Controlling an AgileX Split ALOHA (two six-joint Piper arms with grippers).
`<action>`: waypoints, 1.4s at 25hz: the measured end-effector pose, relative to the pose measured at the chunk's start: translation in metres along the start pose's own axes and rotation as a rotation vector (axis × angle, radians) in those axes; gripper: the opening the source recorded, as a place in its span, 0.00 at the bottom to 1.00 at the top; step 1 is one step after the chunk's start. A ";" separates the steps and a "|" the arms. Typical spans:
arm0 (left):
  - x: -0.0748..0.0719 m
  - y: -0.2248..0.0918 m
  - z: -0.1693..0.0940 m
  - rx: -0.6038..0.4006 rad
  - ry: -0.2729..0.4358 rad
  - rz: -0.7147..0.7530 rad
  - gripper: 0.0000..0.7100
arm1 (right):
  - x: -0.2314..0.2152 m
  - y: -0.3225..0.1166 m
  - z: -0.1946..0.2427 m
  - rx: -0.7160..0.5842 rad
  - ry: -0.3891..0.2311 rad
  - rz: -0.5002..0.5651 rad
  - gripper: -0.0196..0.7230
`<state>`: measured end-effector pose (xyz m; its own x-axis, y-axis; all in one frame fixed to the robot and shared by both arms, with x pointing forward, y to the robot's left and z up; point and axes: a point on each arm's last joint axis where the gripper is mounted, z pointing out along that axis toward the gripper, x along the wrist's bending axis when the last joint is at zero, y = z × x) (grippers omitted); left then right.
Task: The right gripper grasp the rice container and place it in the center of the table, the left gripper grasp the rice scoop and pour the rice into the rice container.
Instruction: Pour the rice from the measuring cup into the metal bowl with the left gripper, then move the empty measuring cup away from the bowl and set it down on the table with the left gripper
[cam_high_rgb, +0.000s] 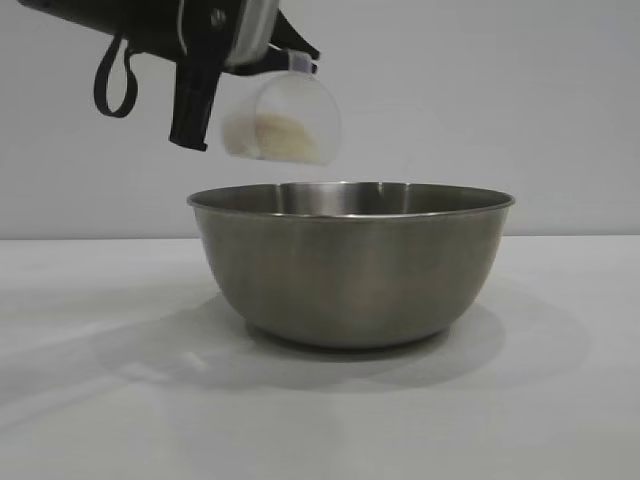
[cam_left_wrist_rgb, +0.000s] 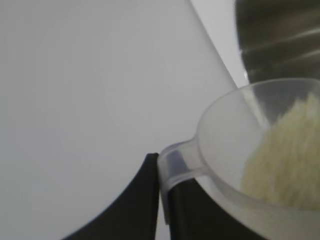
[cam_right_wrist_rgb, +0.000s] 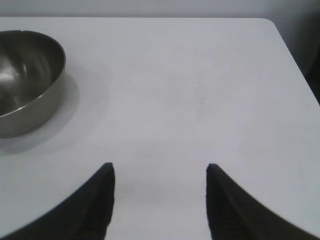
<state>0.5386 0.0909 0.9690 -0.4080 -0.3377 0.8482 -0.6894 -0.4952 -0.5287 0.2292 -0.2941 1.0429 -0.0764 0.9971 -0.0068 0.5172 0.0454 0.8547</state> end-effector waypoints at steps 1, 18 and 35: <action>0.001 0.001 0.000 -0.015 0.006 0.028 0.00 | 0.000 0.000 0.000 0.000 0.000 0.000 0.49; 0.001 0.007 0.001 -0.060 0.026 0.092 0.00 | 0.000 0.000 0.000 0.000 0.000 0.002 0.49; -0.040 -0.036 -0.038 0.694 0.252 -1.797 0.00 | 0.000 0.000 0.000 0.000 0.000 0.002 0.49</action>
<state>0.5574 0.1526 0.9550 0.2858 0.9167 0.2793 -0.0411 -0.2795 0.9593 0.2292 -0.2941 1.0429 -0.0755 0.9971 -0.0052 0.5173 0.0436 0.8547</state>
